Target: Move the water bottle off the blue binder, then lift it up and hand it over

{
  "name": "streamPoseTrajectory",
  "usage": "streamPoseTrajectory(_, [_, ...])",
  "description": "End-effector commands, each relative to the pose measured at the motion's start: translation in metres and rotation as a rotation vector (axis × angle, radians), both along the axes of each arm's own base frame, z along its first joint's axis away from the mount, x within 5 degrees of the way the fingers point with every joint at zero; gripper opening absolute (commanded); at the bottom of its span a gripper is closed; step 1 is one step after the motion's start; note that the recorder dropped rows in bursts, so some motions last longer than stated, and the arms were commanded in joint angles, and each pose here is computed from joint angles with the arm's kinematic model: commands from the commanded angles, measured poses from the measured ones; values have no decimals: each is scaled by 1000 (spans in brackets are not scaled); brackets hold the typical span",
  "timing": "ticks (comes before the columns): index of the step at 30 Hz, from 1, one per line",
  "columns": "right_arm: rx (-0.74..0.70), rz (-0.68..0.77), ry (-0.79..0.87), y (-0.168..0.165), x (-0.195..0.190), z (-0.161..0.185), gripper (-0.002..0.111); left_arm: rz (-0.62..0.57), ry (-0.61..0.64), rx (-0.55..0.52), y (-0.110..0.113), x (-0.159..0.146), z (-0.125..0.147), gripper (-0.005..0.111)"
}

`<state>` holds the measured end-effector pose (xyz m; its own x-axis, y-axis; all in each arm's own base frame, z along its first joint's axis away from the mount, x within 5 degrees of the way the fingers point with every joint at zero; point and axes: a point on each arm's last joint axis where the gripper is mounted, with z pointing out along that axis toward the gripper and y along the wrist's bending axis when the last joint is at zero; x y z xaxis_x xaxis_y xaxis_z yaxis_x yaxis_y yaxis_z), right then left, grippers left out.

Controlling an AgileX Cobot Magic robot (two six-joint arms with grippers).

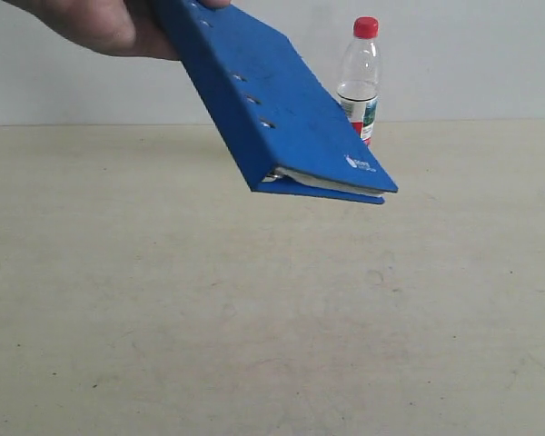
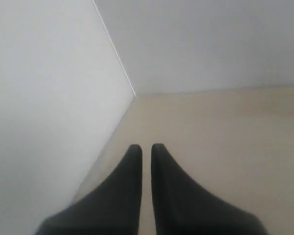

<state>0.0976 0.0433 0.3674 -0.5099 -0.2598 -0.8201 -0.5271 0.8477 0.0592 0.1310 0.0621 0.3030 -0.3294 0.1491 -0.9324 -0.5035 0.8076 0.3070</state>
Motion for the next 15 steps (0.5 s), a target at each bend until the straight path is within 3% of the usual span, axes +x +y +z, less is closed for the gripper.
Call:
streamPoseTrajectory(1, [177, 57, -186, 11, -6, 21, 0, -24, -294, 124, -14, -69, 35, 5])
streamPoseTrajectory(4, [277, 98, -370, 14, -31, 40, 0, -50, -487, 136, -23, -105, 45, 5])
streamPoseTrajectory(6, [278, 62, -562, 9, -65, 52, 0, -69, -673, 23, -27, -127, 47, 5])
streamPoseTrajectory(7, [259, 48, -628, 7, -79, 53, 0, -88, -708, -2, -28, -130, 48, 5])
streamPoseTrajectory(8, [224, 0, -723, 1, -107, 52, 0, -182, -759, -25, -35, -134, 50, 5])
streamPoseTrajectory(11, [283, -133, -658, -9, -155, 28, 0, -410, -762, -6, -51, -129, 50, 5])
streamPoseTrajectory(13, [284, -228, -534, -15, -163, 8, 0, -421, -716, -20, -51, -120, 36, 5])
streamPoseTrajectory(15, [219, -272, -449, -19, -147, -12, 0, -415, -635, -46, -50, -106, 11, 5])
